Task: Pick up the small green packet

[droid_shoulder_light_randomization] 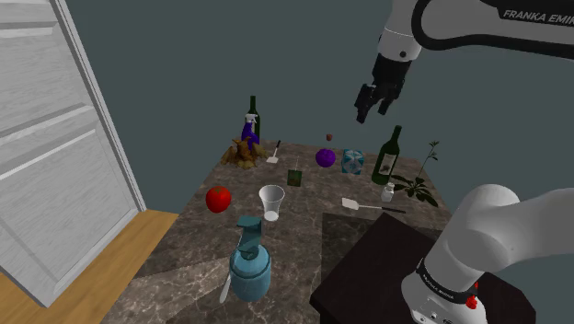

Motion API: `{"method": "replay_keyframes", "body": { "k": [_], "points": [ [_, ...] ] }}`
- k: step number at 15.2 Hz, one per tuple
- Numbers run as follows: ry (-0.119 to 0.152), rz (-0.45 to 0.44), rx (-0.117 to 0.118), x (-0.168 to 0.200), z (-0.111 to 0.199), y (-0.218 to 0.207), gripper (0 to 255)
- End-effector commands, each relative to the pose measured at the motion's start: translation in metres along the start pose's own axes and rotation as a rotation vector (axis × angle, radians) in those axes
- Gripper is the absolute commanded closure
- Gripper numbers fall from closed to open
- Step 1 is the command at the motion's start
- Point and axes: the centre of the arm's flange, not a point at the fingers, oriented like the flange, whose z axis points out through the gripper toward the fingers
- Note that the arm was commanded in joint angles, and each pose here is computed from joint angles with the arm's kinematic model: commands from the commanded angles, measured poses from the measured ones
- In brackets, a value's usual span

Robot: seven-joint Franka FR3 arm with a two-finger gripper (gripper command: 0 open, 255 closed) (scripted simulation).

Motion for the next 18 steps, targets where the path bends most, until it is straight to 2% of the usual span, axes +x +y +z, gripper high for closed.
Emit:
{"method": "replay_keyframes", "body": {
  "k": [1,18],
  "points": [
    [0.000,0.000,0.000,0.000,0.000,0.000,0],
    [-0.048,-0.363,0.082,0.130,0.181,0.068,0]
  ]
}}
